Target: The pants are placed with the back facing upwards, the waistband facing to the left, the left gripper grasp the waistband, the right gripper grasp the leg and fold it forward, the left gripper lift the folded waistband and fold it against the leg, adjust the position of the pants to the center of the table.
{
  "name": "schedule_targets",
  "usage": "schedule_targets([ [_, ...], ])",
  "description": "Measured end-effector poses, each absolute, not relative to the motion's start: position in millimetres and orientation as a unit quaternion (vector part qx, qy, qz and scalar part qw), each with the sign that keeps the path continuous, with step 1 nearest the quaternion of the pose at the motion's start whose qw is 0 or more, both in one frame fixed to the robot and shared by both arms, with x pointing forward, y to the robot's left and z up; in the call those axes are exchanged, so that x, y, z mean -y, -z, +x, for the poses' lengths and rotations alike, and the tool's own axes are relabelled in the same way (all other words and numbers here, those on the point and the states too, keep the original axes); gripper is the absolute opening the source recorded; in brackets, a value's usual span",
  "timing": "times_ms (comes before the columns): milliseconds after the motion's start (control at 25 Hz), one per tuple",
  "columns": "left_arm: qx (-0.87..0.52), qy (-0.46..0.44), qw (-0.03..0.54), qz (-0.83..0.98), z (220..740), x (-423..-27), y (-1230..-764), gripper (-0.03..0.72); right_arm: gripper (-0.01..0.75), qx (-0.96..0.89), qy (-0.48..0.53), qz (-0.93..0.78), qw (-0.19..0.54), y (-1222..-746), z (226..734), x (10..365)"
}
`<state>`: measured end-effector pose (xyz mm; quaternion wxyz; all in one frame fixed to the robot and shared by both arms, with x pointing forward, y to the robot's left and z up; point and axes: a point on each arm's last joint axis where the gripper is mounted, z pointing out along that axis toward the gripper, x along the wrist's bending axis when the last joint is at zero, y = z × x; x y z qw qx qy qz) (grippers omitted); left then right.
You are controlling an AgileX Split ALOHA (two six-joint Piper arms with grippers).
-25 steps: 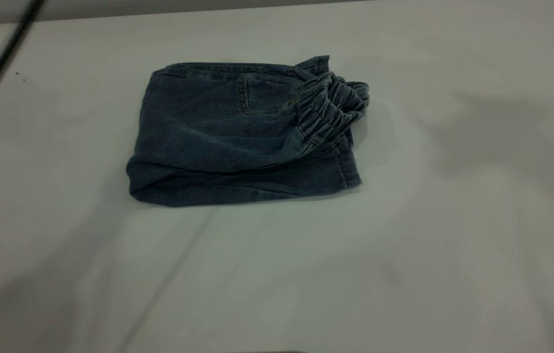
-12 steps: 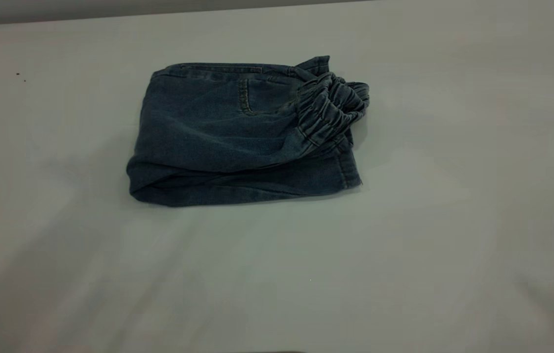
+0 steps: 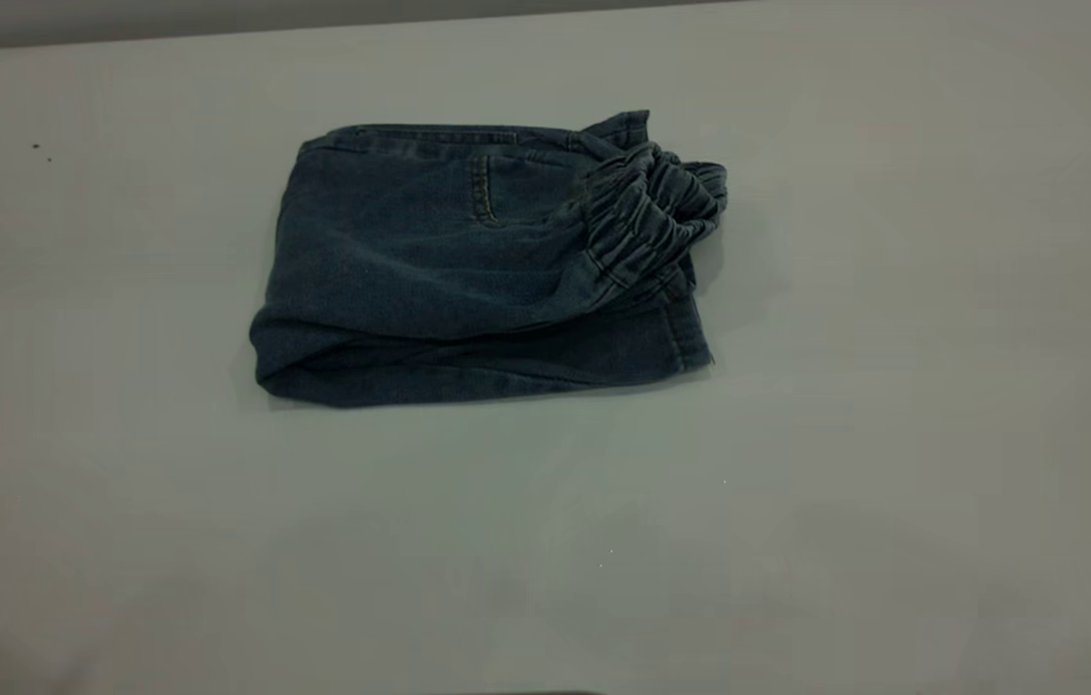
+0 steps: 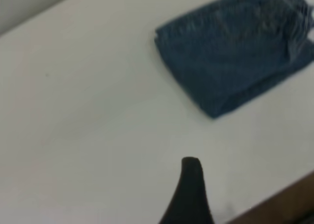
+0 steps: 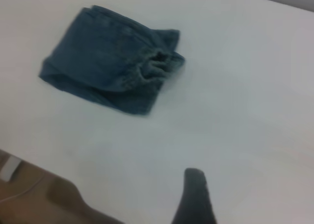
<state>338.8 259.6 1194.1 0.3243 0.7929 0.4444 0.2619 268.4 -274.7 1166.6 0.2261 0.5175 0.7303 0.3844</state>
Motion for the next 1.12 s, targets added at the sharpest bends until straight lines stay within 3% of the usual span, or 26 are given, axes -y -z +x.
schedule_targets([
  [560, -0.453, -0.213, 0.314, 0.807, 297, -273, -1122, 0.57, 0.47, -0.737, -0.35, 0.542, 0.201, -1062, 248, 280],
  [1120, -0.453, -0.149, 0.268, 0.837, 290, -270, -1063, 0.57, 0.47, -0.73, -0.363, 0.534, 0.224, -1040, 247, 281],
])
